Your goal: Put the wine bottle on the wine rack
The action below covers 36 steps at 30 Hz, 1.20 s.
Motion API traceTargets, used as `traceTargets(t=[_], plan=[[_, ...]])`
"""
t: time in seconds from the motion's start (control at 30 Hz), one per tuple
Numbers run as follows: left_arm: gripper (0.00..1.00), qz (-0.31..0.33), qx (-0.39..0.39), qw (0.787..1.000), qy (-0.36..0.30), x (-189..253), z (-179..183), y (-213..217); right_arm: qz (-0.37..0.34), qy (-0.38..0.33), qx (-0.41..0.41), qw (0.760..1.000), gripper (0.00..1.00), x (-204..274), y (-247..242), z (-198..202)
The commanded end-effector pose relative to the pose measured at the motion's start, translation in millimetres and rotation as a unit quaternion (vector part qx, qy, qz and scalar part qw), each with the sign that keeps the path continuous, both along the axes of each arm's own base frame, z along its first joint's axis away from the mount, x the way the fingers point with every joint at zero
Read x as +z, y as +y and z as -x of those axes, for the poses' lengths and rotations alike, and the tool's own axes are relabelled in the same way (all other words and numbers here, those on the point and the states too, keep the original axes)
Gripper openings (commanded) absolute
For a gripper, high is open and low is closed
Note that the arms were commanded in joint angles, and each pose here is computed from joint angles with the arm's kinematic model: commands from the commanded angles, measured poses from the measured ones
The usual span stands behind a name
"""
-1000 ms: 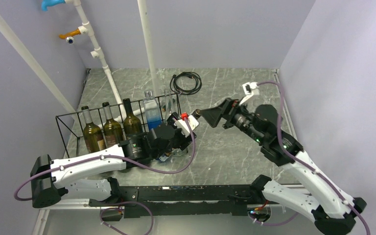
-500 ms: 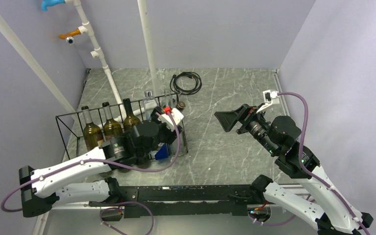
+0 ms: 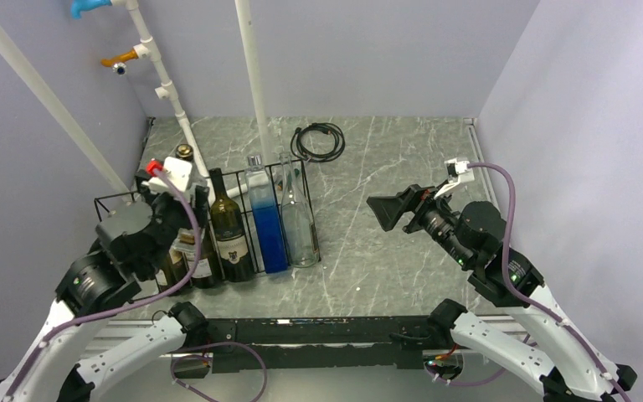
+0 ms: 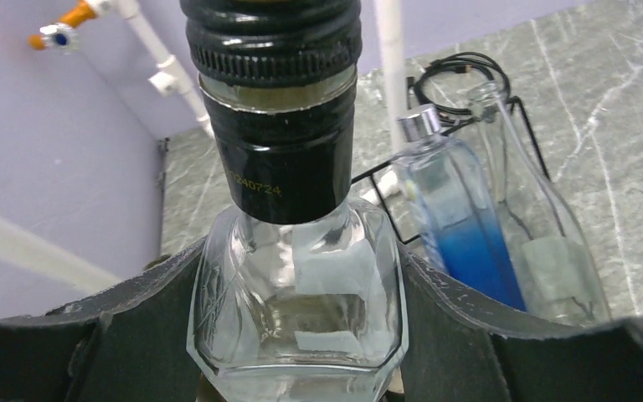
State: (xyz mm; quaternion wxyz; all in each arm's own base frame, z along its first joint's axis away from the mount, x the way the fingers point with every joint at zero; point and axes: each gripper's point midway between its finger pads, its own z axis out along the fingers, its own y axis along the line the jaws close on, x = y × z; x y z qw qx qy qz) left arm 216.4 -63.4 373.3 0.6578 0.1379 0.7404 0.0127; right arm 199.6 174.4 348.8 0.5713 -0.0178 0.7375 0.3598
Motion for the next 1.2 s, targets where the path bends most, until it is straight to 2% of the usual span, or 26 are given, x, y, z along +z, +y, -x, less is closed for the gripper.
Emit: traceTargets(t=[0.0,0.17,0.27,0.4,0.63,0.8,0.9,1.03,1.17], plan=[[0.00,-0.013,0.076,0.996,-0.044,30,15,46,0.018,-0.032,0.007,0.999,1.00,3,-2,1],[0.00,-0.043,0.142,0.987,-0.059,25,29,84,0.039,-0.044,0.010,0.998,1.00,-7,-6,3],[0.00,-0.068,0.197,0.975,-0.081,24,37,109,0.046,-0.052,0.010,0.998,1.00,-14,-9,6],[0.00,-0.084,0.231,0.965,-0.091,17,42,123,0.054,-0.066,0.018,0.996,1.00,-16,-13,11],[0.00,-0.100,0.232,0.966,-0.060,-2,14,101,0.073,-0.085,0.024,0.993,1.00,-14,-21,20],[0.00,-0.115,0.299,0.946,-0.051,-6,0,135,0.075,-0.092,0.020,0.993,1.00,-12,-27,24],[0.00,-0.091,0.310,0.946,-0.014,-21,-13,154,0.074,-0.101,0.024,0.992,1.00,-10,-28,26],[0.00,-0.074,0.379,0.922,-0.018,-25,-9,183,0.081,-0.102,0.027,0.991,1.00,-7,-28,27],[0.00,-0.060,0.419,0.906,0.001,-58,-12,201,0.080,-0.109,0.036,0.990,1.00,-3,-24,27]])
